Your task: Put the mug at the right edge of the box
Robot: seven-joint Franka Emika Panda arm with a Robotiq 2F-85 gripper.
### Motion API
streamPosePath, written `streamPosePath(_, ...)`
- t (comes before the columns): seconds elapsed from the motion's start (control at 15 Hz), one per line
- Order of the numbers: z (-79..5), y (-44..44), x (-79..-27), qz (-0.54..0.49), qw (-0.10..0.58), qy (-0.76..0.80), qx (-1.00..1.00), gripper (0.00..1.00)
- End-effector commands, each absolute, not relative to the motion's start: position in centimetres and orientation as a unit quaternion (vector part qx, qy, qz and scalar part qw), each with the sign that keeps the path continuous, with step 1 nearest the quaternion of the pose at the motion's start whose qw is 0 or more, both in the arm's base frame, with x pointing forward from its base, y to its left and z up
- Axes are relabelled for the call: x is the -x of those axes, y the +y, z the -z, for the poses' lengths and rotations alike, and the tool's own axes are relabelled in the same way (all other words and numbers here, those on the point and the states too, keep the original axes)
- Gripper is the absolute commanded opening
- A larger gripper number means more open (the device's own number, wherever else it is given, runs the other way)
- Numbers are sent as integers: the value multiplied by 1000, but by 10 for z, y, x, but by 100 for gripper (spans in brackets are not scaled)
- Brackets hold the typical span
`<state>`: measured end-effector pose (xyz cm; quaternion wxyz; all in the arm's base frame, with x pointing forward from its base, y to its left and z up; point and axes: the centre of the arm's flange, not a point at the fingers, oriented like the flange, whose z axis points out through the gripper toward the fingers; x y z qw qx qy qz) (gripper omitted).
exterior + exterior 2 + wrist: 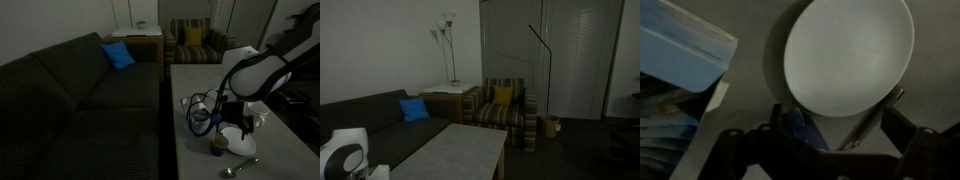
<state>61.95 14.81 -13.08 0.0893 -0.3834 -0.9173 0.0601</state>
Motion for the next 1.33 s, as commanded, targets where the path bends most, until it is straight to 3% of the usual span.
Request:
streamPosePath(0.0, 139, 148, -622, -73, 86, -915, 387, 100)
streamPosePath(0.87, 147, 177, -621, -70, 76, -914, 391, 100)
streamPosePath(1.0, 148, 181, -620, -73, 76, -916, 388, 89)
streamPosePath(1.07, 148, 182, -620, -74, 75, -916, 386, 71)
streamPosePath(1.13, 149, 183, -619, -76, 74, -917, 385, 69)
streamPosePath(1.27, 148, 184, -618, -78, 73, -917, 383, 55)
